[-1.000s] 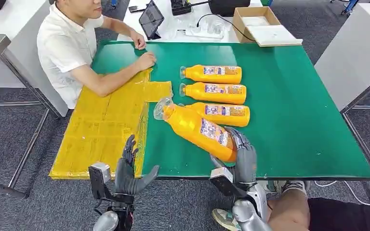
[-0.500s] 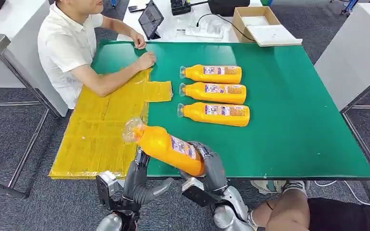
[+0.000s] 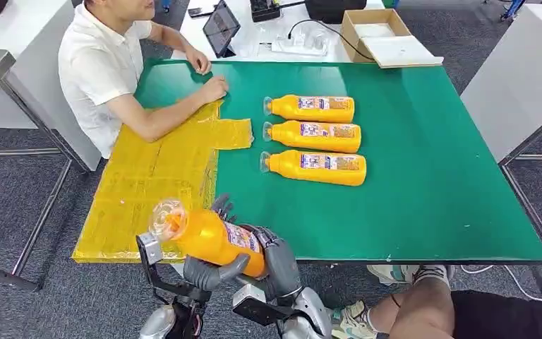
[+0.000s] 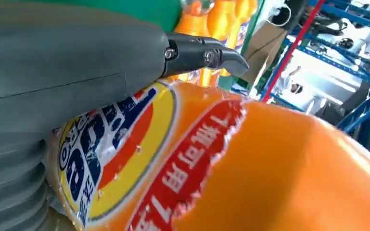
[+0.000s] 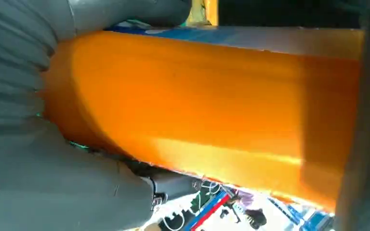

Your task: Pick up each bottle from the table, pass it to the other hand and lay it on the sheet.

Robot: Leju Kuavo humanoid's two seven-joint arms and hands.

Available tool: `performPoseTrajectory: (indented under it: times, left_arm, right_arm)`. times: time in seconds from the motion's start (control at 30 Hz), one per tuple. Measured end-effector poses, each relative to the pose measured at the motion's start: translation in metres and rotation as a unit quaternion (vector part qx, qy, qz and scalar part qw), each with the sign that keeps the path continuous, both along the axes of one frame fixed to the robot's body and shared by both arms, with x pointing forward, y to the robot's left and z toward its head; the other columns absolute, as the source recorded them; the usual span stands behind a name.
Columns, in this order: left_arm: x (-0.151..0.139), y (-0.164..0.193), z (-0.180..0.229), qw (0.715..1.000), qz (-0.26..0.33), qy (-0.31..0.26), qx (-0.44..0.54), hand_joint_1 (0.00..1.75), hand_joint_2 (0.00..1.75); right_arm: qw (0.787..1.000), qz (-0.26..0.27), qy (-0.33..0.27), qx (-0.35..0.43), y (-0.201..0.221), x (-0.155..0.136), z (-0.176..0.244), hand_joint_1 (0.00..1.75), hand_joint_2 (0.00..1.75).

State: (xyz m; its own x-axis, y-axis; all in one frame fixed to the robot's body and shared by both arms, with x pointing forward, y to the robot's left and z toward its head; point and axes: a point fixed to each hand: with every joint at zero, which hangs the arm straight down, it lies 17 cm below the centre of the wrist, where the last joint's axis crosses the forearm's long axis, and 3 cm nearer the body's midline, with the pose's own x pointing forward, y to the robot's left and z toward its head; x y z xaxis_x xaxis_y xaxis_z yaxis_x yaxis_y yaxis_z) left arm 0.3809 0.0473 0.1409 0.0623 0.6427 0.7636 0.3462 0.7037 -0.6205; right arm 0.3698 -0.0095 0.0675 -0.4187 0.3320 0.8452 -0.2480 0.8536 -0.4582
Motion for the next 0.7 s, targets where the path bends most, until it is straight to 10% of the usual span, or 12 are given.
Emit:
performPoseTrajectory:
  times: [0.7]
  left_arm:
    - [0.0027,0.0061,0.0028,1.000,0.004,0.006,-0.031,0.17,1.75]
  right_arm:
    - [1.000,0.012,0.007,0.007,0.0102,0.0007,-0.0001,1.61,1.75]
